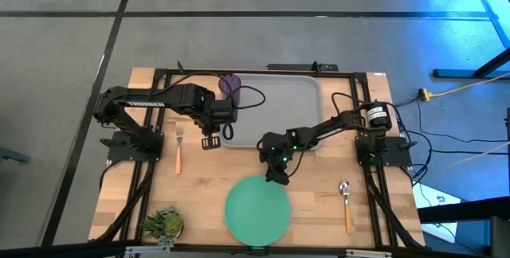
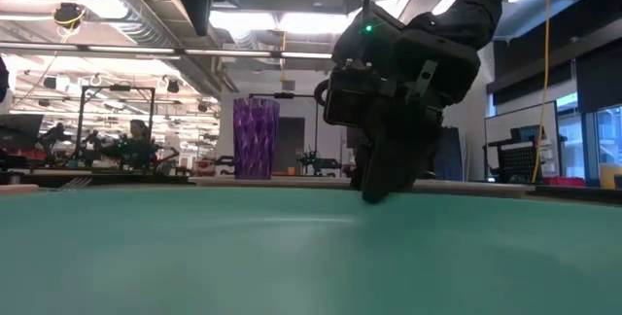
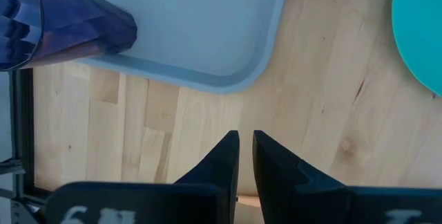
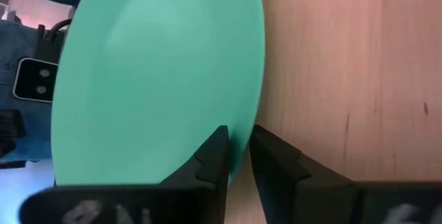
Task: Pick and place plate/cup/fork/spoon on tray
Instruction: Put the green plate on the gray tray to the bottom right of the purple cup
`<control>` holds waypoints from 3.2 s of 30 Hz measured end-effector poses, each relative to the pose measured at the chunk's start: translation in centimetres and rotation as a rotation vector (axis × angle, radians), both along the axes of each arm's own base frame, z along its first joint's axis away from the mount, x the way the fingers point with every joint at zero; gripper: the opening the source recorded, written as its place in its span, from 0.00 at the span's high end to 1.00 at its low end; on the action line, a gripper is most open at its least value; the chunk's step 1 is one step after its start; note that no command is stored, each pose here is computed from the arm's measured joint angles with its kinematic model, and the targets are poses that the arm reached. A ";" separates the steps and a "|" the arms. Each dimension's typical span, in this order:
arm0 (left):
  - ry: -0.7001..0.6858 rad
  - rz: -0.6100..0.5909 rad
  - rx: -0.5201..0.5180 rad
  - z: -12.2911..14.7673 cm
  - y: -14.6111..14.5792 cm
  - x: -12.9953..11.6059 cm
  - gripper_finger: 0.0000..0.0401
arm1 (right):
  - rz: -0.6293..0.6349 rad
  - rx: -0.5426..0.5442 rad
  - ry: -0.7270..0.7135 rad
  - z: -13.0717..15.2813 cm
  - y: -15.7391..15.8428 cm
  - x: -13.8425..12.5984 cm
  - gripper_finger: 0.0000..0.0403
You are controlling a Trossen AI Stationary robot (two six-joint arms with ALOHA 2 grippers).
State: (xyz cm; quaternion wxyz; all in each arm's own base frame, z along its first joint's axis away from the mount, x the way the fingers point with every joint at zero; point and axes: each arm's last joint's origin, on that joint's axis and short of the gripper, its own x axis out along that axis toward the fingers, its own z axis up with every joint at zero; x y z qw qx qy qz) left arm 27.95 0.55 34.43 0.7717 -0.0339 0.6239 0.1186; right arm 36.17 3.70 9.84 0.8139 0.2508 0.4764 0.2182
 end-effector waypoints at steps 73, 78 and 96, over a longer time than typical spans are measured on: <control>-0.011 0.015 -0.002 0.0 0.1 0.1 0.91 | -0.629 -0.203 0.033 13.2 -18.7 -11.0 1.00; -0.038 0.015 -0.002 0.1 0.1 0.3 0.91 | -0.719 -0.284 0.016 14.0 -20.8 -11.8 1.00; -0.053 0.097 -0.010 0.1 1.3 0.4 0.91 | -0.698 -0.380 0.164 7.7 -23.8 -10.1 1.00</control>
